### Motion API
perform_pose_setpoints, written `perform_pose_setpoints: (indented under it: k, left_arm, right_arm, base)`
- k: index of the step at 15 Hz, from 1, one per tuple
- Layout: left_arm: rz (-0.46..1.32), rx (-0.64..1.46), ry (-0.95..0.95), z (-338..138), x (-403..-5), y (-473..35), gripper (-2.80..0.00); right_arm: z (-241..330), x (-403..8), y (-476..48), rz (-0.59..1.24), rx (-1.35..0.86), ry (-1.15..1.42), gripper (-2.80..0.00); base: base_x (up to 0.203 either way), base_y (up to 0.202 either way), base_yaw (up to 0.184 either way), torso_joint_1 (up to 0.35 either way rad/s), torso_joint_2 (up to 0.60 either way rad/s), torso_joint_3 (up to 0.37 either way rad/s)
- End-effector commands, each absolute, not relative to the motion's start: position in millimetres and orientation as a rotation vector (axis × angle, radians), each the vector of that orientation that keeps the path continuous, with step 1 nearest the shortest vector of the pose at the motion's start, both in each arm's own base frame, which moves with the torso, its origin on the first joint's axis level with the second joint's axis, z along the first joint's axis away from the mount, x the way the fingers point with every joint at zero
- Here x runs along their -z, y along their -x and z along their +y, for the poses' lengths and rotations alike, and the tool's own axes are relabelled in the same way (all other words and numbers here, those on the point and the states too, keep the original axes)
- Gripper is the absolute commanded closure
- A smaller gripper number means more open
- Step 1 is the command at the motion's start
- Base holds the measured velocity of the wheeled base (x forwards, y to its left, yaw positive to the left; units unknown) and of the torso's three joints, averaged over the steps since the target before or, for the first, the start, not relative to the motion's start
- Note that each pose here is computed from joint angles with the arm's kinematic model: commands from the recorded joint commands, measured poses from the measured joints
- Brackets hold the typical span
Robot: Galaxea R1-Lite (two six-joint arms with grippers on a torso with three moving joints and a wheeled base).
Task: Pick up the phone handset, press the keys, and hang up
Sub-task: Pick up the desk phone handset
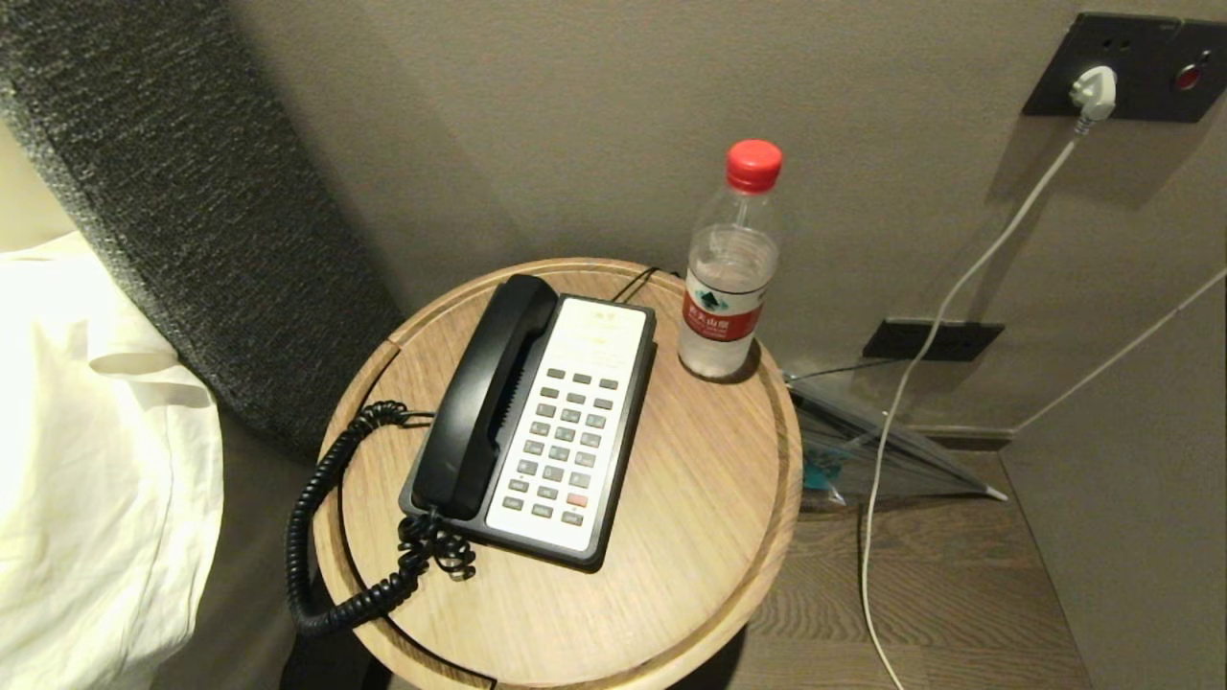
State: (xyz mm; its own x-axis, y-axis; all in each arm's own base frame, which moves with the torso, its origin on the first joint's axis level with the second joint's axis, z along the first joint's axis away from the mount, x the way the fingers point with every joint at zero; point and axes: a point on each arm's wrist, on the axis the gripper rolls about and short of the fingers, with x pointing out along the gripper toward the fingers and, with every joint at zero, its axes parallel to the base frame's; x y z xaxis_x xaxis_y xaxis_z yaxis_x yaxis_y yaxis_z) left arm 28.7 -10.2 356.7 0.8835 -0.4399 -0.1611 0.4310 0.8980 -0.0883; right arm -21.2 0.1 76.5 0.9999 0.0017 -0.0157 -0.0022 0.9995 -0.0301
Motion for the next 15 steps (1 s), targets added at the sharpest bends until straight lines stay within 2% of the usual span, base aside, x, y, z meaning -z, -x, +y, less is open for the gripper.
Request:
perform_pose_setpoints:
  k: [1, 3, 7, 10, 15]
  left_arm:
    - [0.294, 0.513, 0.061, -14, -351, -47, 0.00]
    - [0.398, 0.584, 0.064, -19, -345, -53, 0.00]
    - [0.412, 0.604, 0.083, -22, -349, -66, 0.00]
    - [0.460, 0.616, 0.091, -31, -361, -97, 0.00]
    - [0.553, 0.577, 0.033, -48, -355, -129, 0.00]
  right_arm:
    - [0, -76, 21, 0.015, -0.002, 0.031, 0.00]
    - [0, -76, 21, 0.016, -0.002, 0.031, 0.00]
    - [0, -76, 21, 0.017, -0.002, 0.031, 0.00]
    - [0, -76, 21, 0.017, -0.003, 0.031, 0.00]
    - [0, -76, 21, 0.017, -0.002, 0.031, 0.00]
  base:
    - [0.000, 0.000, 0.000, 0.000, 0.00, 0.000]
    - [0.000, 0.000, 0.000, 0.000, 0.00, 0.000]
    - [0.000, 0.000, 0.000, 0.000, 0.00, 0.000]
    - [0.000, 0.000, 0.000, 0.000, 0.00, 0.000]
    - [0.000, 0.000, 0.000, 0.000, 0.00, 0.000]
